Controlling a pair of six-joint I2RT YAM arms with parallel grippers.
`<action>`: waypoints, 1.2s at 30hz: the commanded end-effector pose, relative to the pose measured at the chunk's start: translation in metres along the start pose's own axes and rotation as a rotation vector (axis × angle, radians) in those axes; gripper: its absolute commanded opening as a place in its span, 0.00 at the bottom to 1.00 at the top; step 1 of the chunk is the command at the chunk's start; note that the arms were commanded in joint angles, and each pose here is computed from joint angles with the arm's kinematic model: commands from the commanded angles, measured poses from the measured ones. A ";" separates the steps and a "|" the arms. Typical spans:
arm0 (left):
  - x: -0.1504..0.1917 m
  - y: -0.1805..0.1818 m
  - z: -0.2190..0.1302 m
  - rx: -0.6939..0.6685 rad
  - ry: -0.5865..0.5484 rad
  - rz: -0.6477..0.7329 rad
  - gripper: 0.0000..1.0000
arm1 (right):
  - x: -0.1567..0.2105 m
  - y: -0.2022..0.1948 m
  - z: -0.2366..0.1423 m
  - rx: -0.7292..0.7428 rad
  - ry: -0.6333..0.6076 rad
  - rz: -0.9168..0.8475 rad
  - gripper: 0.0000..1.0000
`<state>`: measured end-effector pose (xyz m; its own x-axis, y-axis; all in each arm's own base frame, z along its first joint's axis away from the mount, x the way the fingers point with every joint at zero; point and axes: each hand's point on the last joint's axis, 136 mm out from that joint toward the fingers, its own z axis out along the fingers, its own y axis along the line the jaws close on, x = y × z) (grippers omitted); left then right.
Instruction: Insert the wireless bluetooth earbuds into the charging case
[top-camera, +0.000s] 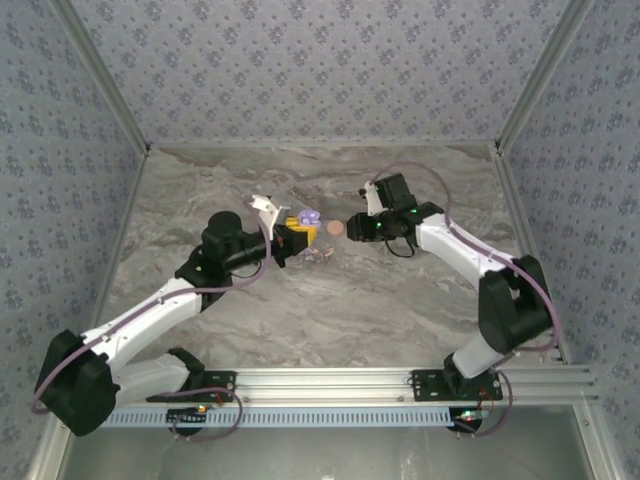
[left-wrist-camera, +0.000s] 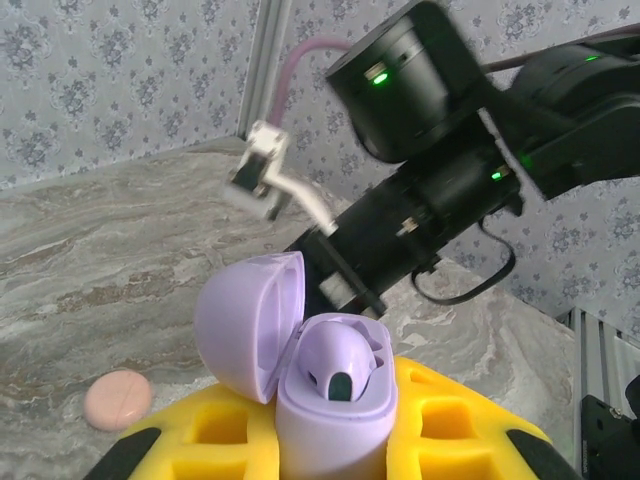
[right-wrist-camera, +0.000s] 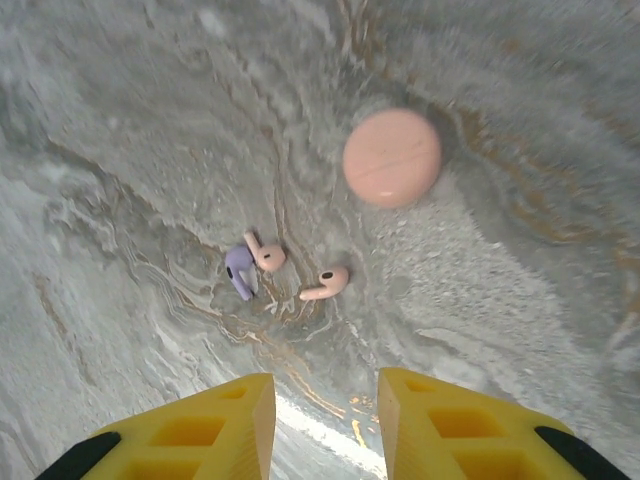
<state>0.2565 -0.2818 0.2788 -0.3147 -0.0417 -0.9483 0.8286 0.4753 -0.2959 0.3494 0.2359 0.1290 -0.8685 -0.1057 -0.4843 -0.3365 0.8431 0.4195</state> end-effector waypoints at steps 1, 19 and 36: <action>0.003 0.004 -0.011 -0.044 0.005 0.016 0.00 | -0.002 0.025 0.014 -0.057 0.052 -0.053 0.35; -0.006 0.002 -0.042 -0.116 -0.021 0.041 0.00 | 0.034 0.060 0.105 -0.032 0.273 -0.196 0.31; -0.007 0.001 -0.044 -0.115 -0.027 0.039 0.01 | 0.045 0.051 0.128 0.083 0.312 -0.252 0.30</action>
<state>0.2391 -0.2465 0.2786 -0.3074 -0.0269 -0.9512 0.7779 0.5686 -0.2675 0.3392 0.3425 0.0329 -0.8428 -0.4360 -0.3156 -0.5225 0.8033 0.2856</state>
